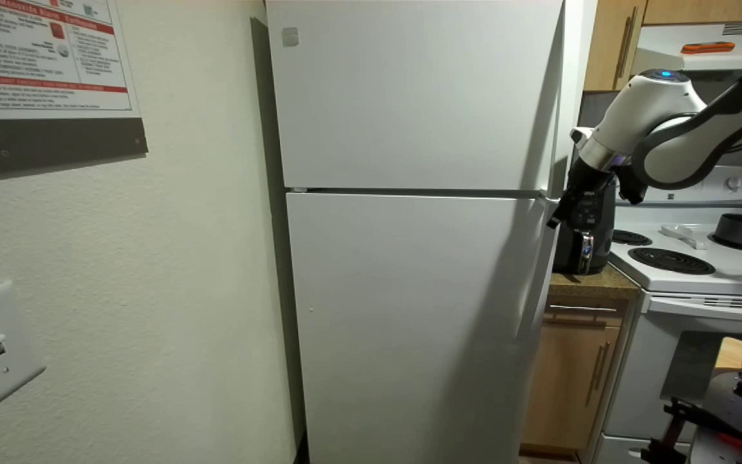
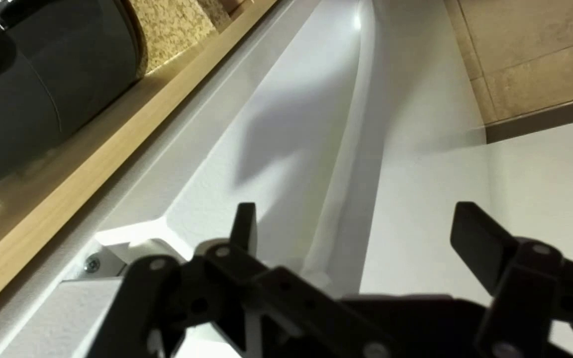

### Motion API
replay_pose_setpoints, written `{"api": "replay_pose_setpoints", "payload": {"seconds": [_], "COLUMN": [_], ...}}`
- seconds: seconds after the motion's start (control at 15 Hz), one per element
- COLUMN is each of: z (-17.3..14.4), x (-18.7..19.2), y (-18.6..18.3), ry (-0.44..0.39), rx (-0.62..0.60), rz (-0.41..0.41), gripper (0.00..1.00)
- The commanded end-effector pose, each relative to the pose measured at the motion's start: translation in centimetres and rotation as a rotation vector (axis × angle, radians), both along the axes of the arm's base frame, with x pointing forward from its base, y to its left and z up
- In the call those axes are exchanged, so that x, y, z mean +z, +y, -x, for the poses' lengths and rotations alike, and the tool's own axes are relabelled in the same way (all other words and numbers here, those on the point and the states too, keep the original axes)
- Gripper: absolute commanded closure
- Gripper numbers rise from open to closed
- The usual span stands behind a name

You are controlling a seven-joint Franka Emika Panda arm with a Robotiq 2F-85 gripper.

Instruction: Open the fridge

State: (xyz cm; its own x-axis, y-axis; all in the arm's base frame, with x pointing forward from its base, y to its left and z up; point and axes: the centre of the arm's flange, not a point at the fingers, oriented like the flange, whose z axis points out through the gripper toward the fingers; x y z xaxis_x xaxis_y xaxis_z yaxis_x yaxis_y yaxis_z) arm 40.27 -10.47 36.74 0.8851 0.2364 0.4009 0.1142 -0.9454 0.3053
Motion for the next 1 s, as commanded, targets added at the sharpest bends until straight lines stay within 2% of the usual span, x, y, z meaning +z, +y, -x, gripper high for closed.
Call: {"api": "replay_pose_setpoints", "payload": {"seconds": [0.0, 0.93], "z": [0.66, 0.46], "x": [-0.93, -0.75], "y": [-0.48, 0.46], "ry": [-0.028, 0.006], "rx": [0.055, -0.011], "rz": [0.036, -0.005], "gripper": [0.0, 0.0]}}
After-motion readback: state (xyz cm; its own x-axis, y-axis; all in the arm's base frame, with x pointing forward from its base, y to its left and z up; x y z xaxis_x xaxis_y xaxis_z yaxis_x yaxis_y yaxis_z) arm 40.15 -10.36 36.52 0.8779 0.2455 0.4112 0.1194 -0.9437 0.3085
